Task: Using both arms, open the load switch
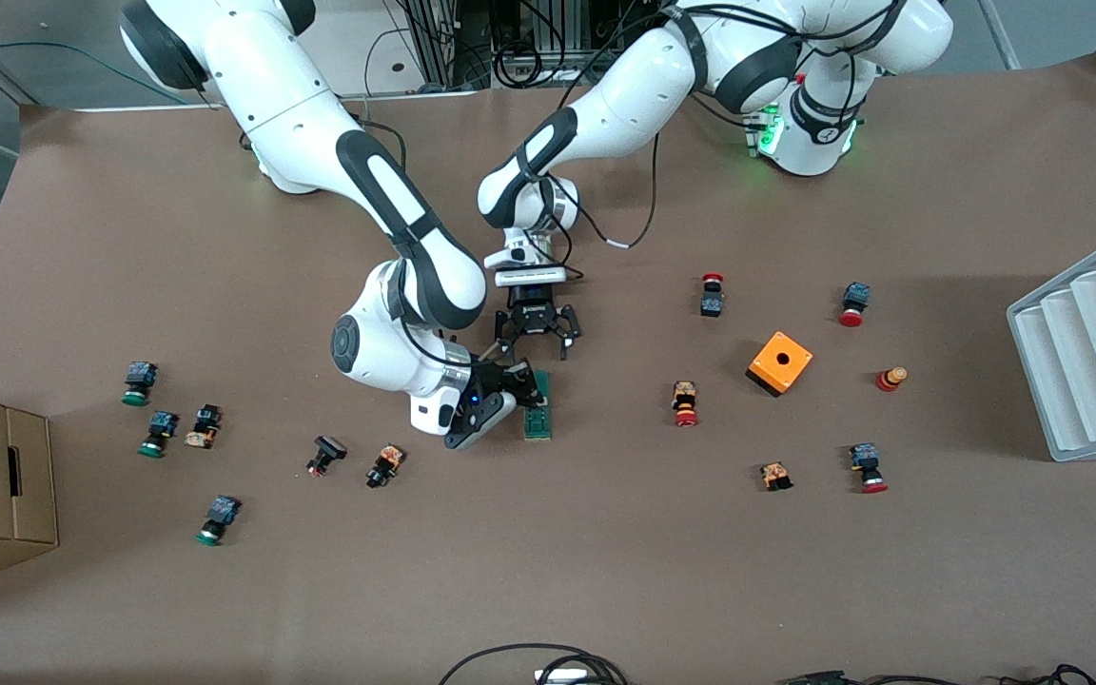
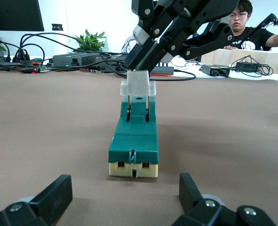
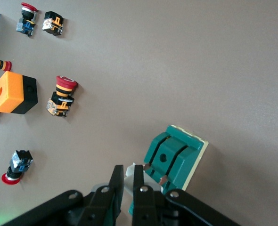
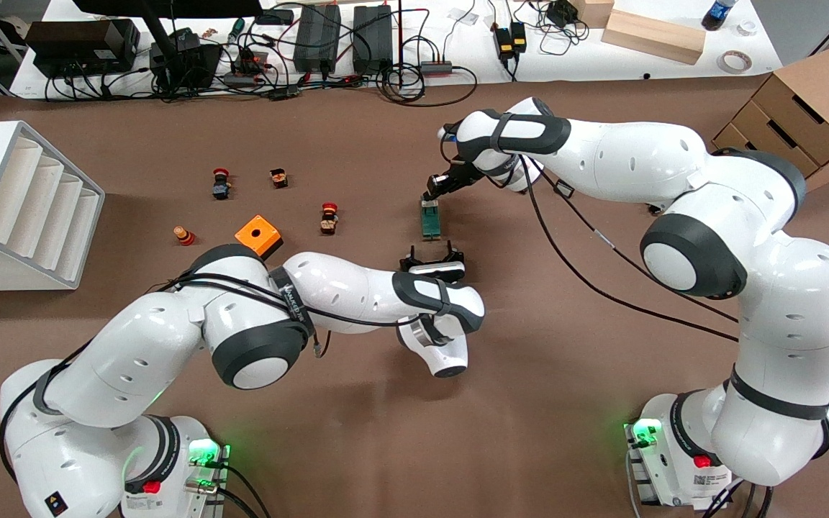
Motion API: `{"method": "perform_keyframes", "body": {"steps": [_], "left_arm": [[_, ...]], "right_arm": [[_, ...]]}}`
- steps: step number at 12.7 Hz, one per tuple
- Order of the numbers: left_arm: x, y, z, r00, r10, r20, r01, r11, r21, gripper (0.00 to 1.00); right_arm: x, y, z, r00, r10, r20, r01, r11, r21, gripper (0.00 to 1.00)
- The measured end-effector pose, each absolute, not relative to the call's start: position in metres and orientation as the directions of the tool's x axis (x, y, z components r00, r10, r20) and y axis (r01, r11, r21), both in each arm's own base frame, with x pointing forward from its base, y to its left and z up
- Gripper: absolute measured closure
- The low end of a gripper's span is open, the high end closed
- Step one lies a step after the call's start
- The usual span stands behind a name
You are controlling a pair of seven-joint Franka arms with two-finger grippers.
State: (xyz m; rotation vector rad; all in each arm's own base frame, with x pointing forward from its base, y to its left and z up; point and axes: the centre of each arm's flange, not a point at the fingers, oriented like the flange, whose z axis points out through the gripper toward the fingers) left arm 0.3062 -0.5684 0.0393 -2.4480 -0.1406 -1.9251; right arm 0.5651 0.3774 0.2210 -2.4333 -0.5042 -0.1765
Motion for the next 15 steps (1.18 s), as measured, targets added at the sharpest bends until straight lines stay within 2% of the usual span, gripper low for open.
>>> {"method": "perform_keyframes", "body": {"steps": [15], "left_arm": [[0.3062,-0.5684,0.0393,0.233,0.056,0.971,0.086,-0.996,0.037,0.00]], "right_arm": [[0.5580,0.3749,0.2178,0.916,0.321,0.239,0.401,-0.724,-0.561,0.85]]}}
